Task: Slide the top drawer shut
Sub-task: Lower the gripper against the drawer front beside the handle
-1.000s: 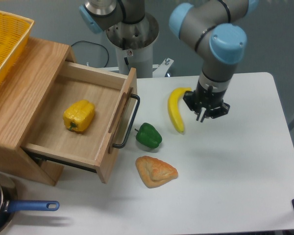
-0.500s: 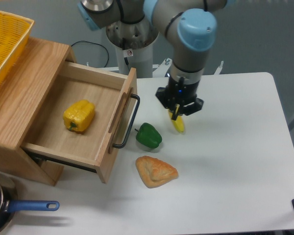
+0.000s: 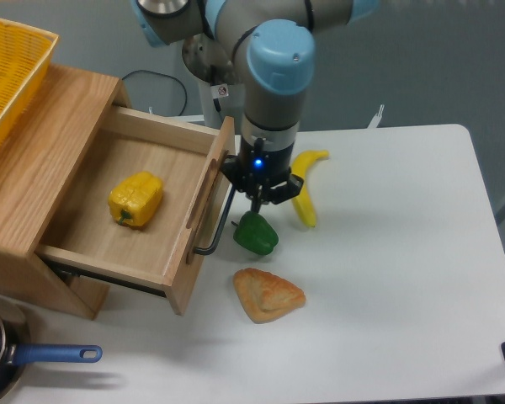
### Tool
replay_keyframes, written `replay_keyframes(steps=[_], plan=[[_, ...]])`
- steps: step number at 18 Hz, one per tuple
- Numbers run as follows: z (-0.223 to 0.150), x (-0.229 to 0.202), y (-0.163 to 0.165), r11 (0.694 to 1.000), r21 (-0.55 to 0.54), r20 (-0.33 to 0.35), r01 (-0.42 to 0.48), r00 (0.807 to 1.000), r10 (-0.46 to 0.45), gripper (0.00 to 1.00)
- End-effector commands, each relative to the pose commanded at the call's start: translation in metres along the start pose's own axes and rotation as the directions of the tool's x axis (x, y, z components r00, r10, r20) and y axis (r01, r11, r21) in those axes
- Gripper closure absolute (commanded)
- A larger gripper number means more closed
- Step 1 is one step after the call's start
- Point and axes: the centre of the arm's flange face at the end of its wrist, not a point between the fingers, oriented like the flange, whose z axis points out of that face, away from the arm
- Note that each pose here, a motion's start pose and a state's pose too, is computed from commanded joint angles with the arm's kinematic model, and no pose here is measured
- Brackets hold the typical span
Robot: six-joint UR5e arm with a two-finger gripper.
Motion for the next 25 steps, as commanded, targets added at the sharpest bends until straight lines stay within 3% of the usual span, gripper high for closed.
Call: replay_keyframes(steps=[13,25], plan=[[0.002,0.016,-0.003,1.0,0.005,-0.017,-0.005,1.0,0.005,0.87],[0.01,0.069,-0.024,1.0,-0.004,-0.038,-0.03,0.999,0.03,0.87]])
